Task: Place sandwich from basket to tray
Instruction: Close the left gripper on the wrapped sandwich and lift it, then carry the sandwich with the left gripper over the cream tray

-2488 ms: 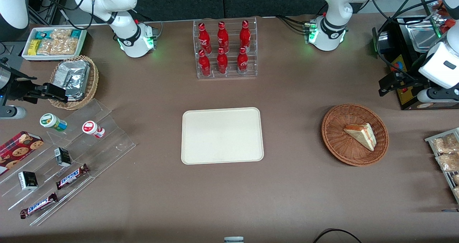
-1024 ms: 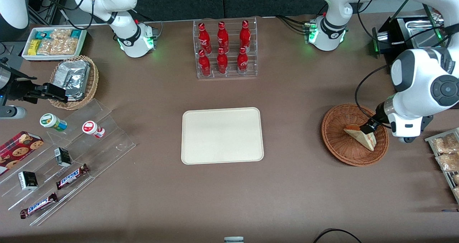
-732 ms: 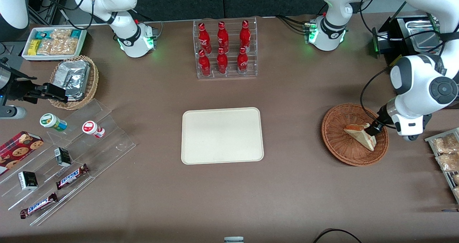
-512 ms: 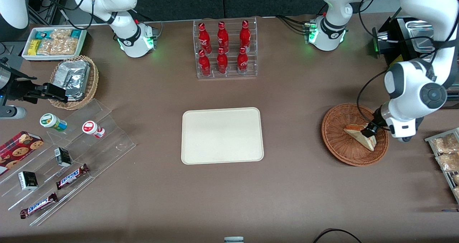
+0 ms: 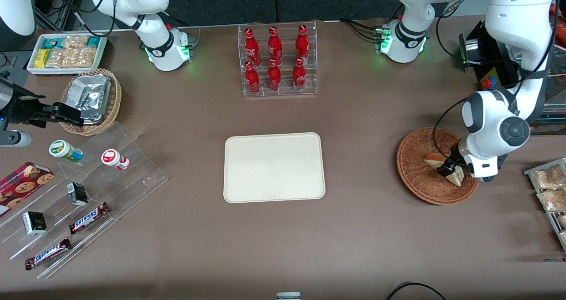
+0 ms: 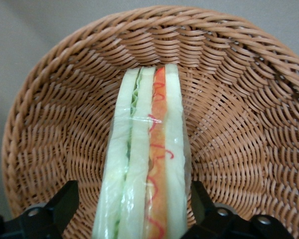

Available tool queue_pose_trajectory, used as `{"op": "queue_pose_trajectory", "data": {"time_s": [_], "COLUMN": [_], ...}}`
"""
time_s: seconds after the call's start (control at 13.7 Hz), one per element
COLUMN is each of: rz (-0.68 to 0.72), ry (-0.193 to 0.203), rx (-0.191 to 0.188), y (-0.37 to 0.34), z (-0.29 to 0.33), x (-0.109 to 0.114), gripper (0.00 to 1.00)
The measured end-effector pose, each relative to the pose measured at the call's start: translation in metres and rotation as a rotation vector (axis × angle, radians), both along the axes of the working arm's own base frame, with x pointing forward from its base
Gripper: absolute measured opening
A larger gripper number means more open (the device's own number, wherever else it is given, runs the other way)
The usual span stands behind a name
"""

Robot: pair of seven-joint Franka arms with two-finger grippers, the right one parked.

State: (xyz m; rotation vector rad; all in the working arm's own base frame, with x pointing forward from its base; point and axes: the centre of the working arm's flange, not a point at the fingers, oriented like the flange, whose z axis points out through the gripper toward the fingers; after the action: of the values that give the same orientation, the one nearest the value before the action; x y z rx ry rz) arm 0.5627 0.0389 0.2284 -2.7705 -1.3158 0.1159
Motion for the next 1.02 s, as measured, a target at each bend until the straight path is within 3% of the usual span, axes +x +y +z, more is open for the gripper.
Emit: {"op": "queue_pose_trajectory", "data": {"time_s": [0.22, 0.37, 0.51, 0.66, 0.8, 1.02], "rz": [0.000, -0.002, -0.013, -0.056, -0.098, -0.177], "ry": [-0.008, -0.019, -0.021, 0.024, 0.056, 0.071], "rx": [0.000, 0.001, 0.000, -0.007, -0.008, -0.006], "y": [0.000, -0.001, -0.008, -0.037, -0.086, -0.179], "z": [0.000, 0.005, 0.026, 0.070, 0.123, 0.177], "x": [0.002, 0.007, 0.017, 0.028, 0.037, 0.034], "gripper": [0.58, 0.41, 0.32, 0.20, 0.20, 0.17]}}
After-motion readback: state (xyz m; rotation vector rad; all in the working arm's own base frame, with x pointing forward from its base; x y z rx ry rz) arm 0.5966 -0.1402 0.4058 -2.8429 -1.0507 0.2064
